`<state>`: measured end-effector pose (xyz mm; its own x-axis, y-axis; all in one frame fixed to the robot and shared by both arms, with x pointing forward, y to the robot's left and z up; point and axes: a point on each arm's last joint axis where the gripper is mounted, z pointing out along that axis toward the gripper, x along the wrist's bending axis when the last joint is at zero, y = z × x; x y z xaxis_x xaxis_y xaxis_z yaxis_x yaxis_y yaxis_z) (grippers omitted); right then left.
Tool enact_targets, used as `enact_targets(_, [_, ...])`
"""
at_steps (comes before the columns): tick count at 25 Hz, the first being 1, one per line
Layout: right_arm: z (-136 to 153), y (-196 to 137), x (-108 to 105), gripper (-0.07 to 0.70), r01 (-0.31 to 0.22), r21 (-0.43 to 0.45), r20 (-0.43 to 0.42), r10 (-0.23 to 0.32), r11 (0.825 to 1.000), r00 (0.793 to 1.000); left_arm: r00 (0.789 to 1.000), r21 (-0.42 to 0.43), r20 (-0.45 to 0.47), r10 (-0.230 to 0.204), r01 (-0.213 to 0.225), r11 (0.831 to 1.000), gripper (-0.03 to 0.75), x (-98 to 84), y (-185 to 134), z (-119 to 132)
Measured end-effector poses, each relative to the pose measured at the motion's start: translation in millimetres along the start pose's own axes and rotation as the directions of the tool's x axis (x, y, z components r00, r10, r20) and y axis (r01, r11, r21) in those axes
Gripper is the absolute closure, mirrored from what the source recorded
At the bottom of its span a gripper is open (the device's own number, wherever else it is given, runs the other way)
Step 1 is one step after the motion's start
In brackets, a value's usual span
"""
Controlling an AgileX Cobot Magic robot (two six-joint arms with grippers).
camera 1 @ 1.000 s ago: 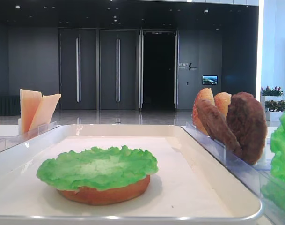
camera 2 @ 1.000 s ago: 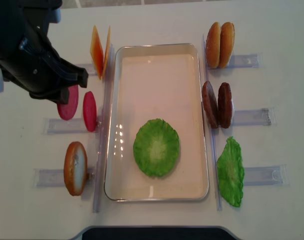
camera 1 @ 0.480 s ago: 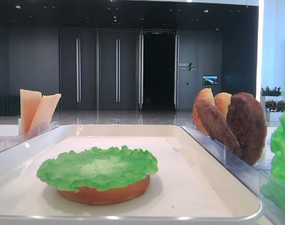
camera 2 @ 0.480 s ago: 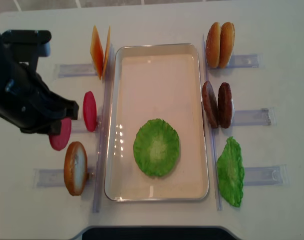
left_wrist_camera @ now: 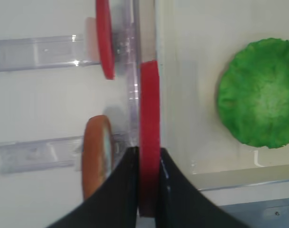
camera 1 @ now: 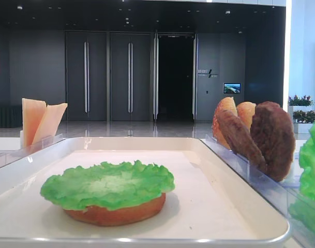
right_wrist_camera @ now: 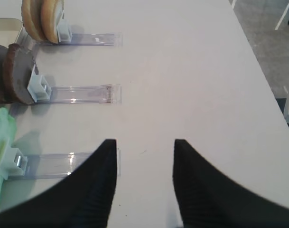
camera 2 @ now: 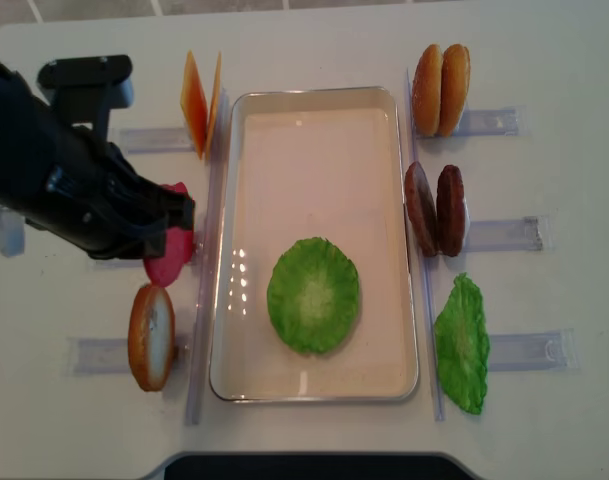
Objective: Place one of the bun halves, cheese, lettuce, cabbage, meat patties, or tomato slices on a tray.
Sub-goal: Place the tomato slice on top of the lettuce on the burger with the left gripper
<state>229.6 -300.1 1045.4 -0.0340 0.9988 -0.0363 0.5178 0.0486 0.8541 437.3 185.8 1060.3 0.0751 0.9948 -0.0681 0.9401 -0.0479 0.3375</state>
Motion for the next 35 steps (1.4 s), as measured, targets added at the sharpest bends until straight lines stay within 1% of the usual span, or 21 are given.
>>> enact_targets(2, [0.0, 0.0, 0.0, 0.328, 0.000, 0.000, 0.000, 0.000, 1.000, 1.000, 0.999, -0.008, 0.030, 0.018, -0.018, 1.000, 0.670, -16.4, -1.2, 6.8])
enact_targets(4, [0.0, 0.0, 0.0, 0.328, 0.000, 0.000, 0.000, 0.000, 1.000, 1.000, 0.998, 0.002, 0.046, 0.035, -0.035, 0.999, 0.670, -34.3, -3.7, 18.5])
enact_targets(6, [0.0, 0.0, 0.0, 0.328, 0.000, 0.000, 0.000, 0.000, 1.000, 1.000, 0.996, 0.026, 0.055, 0.067, -0.068, 0.997, 0.670, -53.1, -8.9, 32.7])
enact_targets(7, [0.0, 0.0, 0.0, 0.328, 0.000, 0.000, 0.000, 0.000, 1.000, 1.000, 0.996, 0.037, 0.057, 0.073, -0.075, 0.996, 0.670, -60.9, -10.3, 40.3])
enact_targets(10, [0.0, 0.0, 0.0, 0.328, 0.000, 0.000, 0.000, 0.000, 1.000, 1.000, 0.991, 0.055, 0.070, 0.113, -0.117, 0.992, 0.670, -85.5, -12.2, 55.0])
enact_targets(13, [0.0, 0.0, 0.0, 0.328, 0.000, 0.000, 0.000, 0.000, 1.000, 1.000, 0.984, 0.043, 0.094, 0.149, -0.153, 0.987, 0.670, -108.8, -7.2, 57.4])
enact_targets(15, [0.0, 0.0, 0.0, 0.328, 0.000, 0.000, 0.000, 0.000, 1.000, 1.000, 0.982, 0.033, 0.104, 0.158, -0.162, 0.986, 0.670, -120.2, -1.0, 59.3])
enact_targets(18, [0.0, 0.0, 0.0, 0.328, 0.000, 0.000, 0.000, 0.000, 1.000, 1.000, 0.981, 0.031, 0.107, 0.159, -0.163, 0.986, 0.670, -125.6, 2.8, 61.7])
enact_targets(24, [0.0, 0.0, 0.0, 0.328, 0.000, 0.000, 0.000, 0.000, 1.000, 1.000, 0.981, 0.036, 0.108, 0.161, -0.166, 0.986, 0.670, -126.4, 2.5, 63.4])
enact_targets(27, [0.0, 0.0, 0.0, 0.328, 0.000, 0.000, 0.000, 0.000, 1.000, 1.000, 0.973, 0.033, 0.149, 0.175, -0.182, 0.983, 0.670, -130.0, 1.9, 62.9])
enact_targets(29, [0.0, 0.0, 0.0, 0.328, 0.000, 0.000, 0.000, 0.000, 1.000, 1.000, 0.970, 0.027, 0.173, 0.173, -0.180, 0.983, 0.670, -132.3, 2.0, 62.6])
enact_targets(32, [0.0, 0.0, 0.0, 0.328, 0.000, 0.000, 0.000, 0.000, 1.000, 1.000, 0.964, 0.009, 0.208, 0.164, -0.169, 0.986, 0.670, -133.3, 1.3, 60.9])
enact_targets(33, [0.0, 0.0, 0.0, 0.328, 0.000, 0.000, 0.000, 0.000, 1.000, 1.000, 0.961, -0.010, 0.227, 0.160, -0.162, 0.987, 0.670, -131.5, -0.2, 57.8])
enact_targets(35, [0.0, 0.0, 0.0, 0.328, 0.000, 0.000, 0.000, 0.000, 1.000, 1.000, 0.948, -0.065, 0.282, 0.147, -0.134, 0.989, 0.670, -124.0, -5.2, 46.7])
